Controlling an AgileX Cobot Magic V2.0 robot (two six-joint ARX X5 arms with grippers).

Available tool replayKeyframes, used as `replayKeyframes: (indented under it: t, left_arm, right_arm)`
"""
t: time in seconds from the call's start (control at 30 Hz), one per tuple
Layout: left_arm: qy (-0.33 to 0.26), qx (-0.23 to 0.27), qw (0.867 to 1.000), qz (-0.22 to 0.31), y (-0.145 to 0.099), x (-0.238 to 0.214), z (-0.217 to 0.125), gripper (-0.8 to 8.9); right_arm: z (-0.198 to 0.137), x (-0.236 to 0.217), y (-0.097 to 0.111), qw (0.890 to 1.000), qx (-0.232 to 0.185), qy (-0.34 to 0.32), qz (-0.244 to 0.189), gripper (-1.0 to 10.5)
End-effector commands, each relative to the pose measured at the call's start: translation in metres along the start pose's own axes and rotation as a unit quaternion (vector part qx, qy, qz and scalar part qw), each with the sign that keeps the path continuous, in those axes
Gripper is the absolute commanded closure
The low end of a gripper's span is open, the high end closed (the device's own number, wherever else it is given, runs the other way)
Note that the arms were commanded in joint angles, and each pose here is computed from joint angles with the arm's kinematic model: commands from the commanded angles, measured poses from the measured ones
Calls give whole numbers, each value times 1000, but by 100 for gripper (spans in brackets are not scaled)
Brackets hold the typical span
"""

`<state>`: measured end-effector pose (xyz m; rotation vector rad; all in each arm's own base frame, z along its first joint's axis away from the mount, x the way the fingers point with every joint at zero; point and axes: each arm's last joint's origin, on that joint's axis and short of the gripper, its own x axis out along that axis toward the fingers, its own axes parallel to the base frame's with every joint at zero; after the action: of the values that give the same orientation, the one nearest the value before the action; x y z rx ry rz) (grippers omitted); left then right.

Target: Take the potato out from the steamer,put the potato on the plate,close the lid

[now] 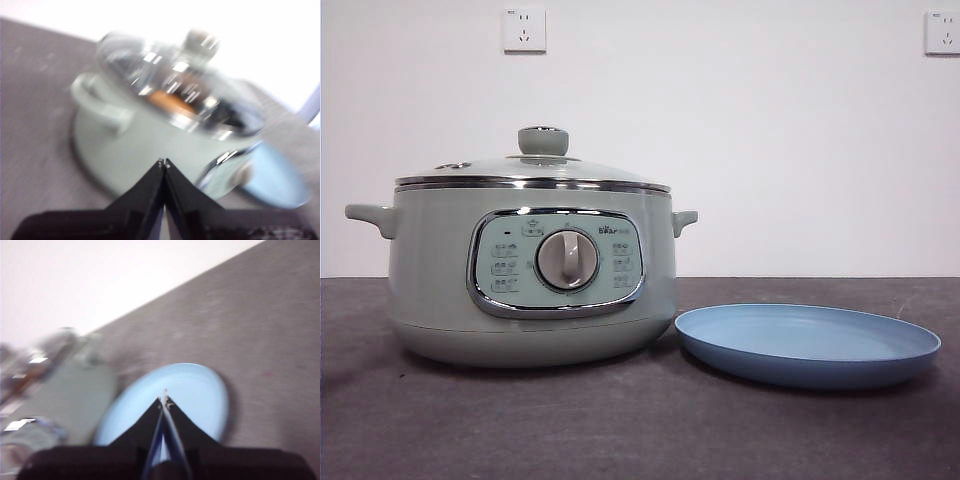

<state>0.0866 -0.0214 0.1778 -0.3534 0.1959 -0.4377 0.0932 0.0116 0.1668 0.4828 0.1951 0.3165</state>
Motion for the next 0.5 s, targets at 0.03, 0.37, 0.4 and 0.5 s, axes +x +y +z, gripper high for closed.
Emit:
replayKeyframes:
  t: [0.03,0.37,0.4,0.5]
  left_arm:
    - [-23,-13,999,-21,-12,-10,23,819]
    - [-36,23,997,-72,-55,-34,106,819]
    - [-35,28,996,-77,-58,-34,112,819]
    - [-30,43,995,-88,-68,-34,134,819]
  right_arm:
    - [21,-7,15,999,8,-21,37,956]
    - [111,-25,70,995,-57,-29,73,956]
    - [119,-25,75,995,-64,-29,77,956]
    - [147,-25,92,991,-90,-26,98,955]
